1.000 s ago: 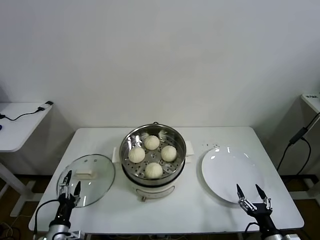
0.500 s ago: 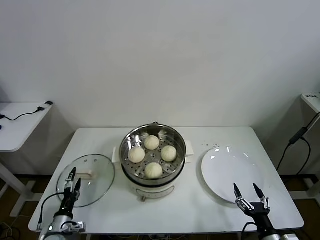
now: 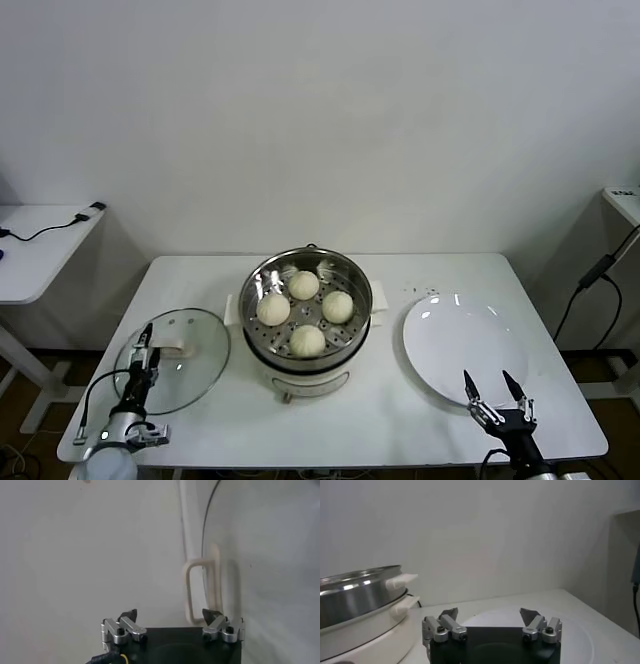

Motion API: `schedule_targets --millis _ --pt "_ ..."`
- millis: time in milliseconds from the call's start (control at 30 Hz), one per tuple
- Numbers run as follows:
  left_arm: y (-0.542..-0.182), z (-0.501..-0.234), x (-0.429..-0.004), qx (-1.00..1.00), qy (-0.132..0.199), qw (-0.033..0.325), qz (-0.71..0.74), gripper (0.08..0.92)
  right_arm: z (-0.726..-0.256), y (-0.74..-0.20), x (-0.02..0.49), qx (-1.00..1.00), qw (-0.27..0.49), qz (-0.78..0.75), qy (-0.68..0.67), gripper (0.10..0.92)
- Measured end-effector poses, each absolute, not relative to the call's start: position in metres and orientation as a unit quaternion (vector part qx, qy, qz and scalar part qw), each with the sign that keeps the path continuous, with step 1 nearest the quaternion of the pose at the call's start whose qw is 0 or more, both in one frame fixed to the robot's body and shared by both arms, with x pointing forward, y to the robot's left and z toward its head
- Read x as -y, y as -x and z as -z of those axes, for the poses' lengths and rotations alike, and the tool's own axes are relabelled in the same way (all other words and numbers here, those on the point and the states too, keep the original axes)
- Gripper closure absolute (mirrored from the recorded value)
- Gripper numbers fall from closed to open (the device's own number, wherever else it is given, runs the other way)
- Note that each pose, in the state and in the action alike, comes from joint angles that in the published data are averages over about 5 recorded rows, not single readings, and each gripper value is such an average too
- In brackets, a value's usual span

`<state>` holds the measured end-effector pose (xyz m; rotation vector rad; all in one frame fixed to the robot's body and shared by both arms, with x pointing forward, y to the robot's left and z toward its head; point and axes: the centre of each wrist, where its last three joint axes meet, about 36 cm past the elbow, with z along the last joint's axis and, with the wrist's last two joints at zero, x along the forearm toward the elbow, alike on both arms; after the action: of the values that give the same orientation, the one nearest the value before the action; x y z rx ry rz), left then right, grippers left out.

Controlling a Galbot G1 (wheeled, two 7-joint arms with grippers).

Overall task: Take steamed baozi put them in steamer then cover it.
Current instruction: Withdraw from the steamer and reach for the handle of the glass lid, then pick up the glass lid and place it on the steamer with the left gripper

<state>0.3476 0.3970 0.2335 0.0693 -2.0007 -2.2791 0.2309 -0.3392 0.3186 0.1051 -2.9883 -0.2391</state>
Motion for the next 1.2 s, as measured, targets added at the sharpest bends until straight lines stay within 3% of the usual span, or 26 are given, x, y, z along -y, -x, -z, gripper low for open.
schedule_targets --millis 200,933,1200 --pt "-0.355 -0.233 -0.394 0.663 -0.021 0.056 0.747 0.209 -0.315 -0.229 0.337 0.993 0.075 0.08 -0.035 0.2" --pt "-0.354 -0.23 -0.39 0.676 -0.02 0.074 0.733 0.828 -0.305 -0.231 0.338 0.993 0.082 0.076 -0.032 0.2" --pt "-0.354 -0.27 -0.396 0.69 -0.048 0.088 0.717 0.857 -0.302 -0.232 0.339 0.993 0.088 0.069 -0.037 0.2"
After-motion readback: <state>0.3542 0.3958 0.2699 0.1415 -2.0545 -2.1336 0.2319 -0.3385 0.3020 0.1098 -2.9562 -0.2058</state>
